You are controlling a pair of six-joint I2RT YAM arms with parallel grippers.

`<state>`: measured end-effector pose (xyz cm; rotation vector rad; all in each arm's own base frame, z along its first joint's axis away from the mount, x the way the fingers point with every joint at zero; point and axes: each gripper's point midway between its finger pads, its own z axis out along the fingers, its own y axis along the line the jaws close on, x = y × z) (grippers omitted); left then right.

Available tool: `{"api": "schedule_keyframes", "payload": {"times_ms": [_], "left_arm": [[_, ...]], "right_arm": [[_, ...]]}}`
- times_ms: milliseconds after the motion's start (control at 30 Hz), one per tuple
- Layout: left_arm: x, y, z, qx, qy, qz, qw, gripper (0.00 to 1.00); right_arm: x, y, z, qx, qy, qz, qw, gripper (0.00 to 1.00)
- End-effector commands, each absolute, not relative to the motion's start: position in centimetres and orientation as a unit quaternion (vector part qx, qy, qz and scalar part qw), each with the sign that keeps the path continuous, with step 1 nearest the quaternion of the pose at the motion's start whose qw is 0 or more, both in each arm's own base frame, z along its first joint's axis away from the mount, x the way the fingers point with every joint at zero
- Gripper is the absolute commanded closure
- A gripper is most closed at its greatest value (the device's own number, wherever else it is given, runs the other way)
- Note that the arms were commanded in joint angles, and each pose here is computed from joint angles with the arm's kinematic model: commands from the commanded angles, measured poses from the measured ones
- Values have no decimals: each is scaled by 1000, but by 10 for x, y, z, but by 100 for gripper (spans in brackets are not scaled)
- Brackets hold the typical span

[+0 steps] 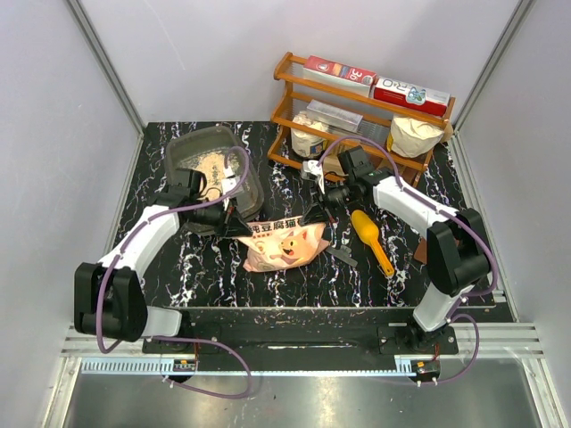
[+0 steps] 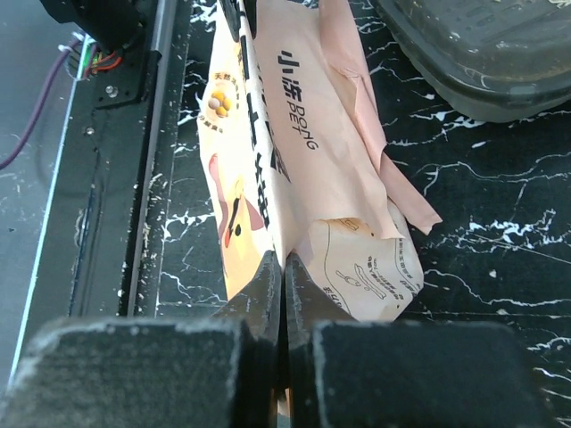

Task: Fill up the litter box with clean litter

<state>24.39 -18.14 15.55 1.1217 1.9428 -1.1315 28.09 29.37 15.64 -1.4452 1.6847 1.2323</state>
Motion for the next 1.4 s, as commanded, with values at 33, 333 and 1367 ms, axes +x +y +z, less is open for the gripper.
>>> {"api": "schedule_keyframes", "payload": {"times_ms": [33, 333, 1367], "left_arm": [[241, -165, 169, 395, 744, -415, 345, 100], [261, -185, 204, 412, 710, -382, 425, 55], [297, -281, 199, 465, 671, -433, 383, 100]], "right_arm": [[295, 271, 169, -503, 655, 474, 306, 100], [298, 285, 184, -484, 642, 513, 301, 100], [302, 274, 184, -519, 657, 458, 300, 86]]}}
